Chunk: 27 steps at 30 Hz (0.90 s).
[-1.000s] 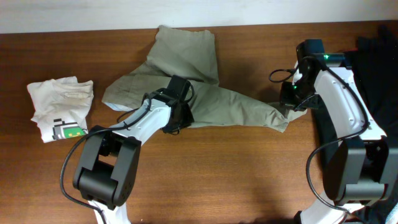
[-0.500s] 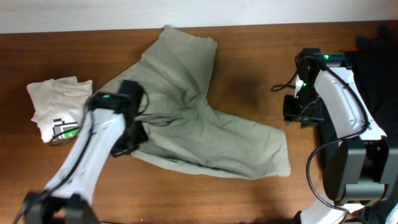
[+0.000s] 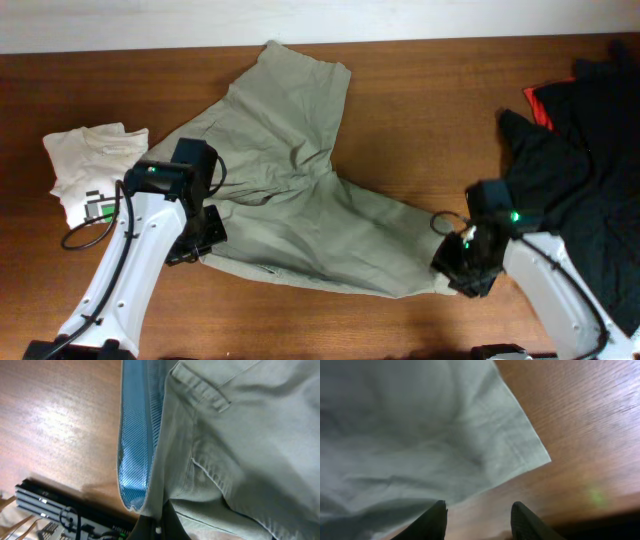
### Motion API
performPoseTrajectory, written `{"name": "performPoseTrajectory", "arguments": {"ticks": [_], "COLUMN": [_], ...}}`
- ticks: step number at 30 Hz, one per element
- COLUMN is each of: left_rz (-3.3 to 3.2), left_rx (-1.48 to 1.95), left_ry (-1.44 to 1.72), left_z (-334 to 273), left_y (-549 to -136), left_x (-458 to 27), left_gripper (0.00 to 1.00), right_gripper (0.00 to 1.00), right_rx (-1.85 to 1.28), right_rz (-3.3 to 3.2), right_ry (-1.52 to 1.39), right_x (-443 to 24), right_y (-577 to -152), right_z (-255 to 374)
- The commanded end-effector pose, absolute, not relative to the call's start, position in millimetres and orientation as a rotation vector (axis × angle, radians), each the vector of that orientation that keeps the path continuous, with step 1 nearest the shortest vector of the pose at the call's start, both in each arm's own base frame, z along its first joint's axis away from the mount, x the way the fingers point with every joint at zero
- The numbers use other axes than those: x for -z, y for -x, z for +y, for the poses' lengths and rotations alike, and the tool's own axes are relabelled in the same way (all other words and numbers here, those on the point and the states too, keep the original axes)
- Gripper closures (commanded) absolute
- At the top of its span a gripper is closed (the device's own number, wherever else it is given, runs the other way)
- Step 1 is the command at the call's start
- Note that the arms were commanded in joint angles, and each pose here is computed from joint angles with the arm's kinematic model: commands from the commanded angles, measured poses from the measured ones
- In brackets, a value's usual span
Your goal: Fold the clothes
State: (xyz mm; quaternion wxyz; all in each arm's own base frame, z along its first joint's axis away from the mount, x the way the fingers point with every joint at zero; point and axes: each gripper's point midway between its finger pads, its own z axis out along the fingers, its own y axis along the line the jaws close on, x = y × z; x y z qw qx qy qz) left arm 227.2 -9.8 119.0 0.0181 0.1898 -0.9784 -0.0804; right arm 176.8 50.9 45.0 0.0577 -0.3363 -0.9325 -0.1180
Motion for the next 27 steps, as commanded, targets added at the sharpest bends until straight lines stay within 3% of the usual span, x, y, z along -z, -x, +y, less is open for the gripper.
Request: {"name": "performPoseTrajectory", "arguments": {"ticks": [1, 5, 8, 10, 13, 16, 19, 22, 27], "left_rz": [-3.039, -3.030, -3.027, -3.023, -3.064, -3.200, -3.427, -3.601, -4.018], "left_rx": [0.259, 0.247, 0.249, 0.250, 0.184, 0.082, 0.051, -0.027, -0.164], "left_ry": [-0.573, -0.571, -0.569, -0.569, -0.451, -0.329, -0.366, -0.402, -0.566], "left_z": [-6.9, -8.4, -8.2, -8.1, -13.9, -21.9, -17.5, -17.1, -7.2], "left_y": [-224.4, -222.2, -221.4, -220.5, -222.9, -237.1, -247.8, -245.4, -243.9], "left_x": [-119.5, -119.4, -119.5, -119.6, -127.1, -161.6, -235.5, -289.6, -426.8], "left_gripper": [1.00, 1.00, 1.00, 1.00, 1.00, 1.00, 1.00, 1.00, 1.00], "right_gripper": [0.54, 0.54, 0.58, 0.96, 0.96, 0.96, 0.96, 0.96, 0.96], "right_rx": [0.371, 0.397, 0.447, 0.473, 0.520, 0.445, 0.251, 0.175, 0.084], "right_rz": [-2.720, -2.699, -2.848, -2.921, -3.055, -3.205, -3.432, -3.500, -3.764], "right_ry": [1.128, 1.241, 1.277, 1.299, 1.166, 1.085, 1.154, 1.231, 1.229], "right_x": [-17.5, 11.0, 15.9, 13.7, -8.0, -83.2, -225.8, -293.8, -403.1], "right_y": [-153.4, -148.3, -181.2, -199.3, -224.2, -257.2, -276.9, -258.1, -228.6], "right_z": [56.8, 57.0, 49.4, 45.4, 44.5, 15.9, -45.0, -68.3, -73.2]}}
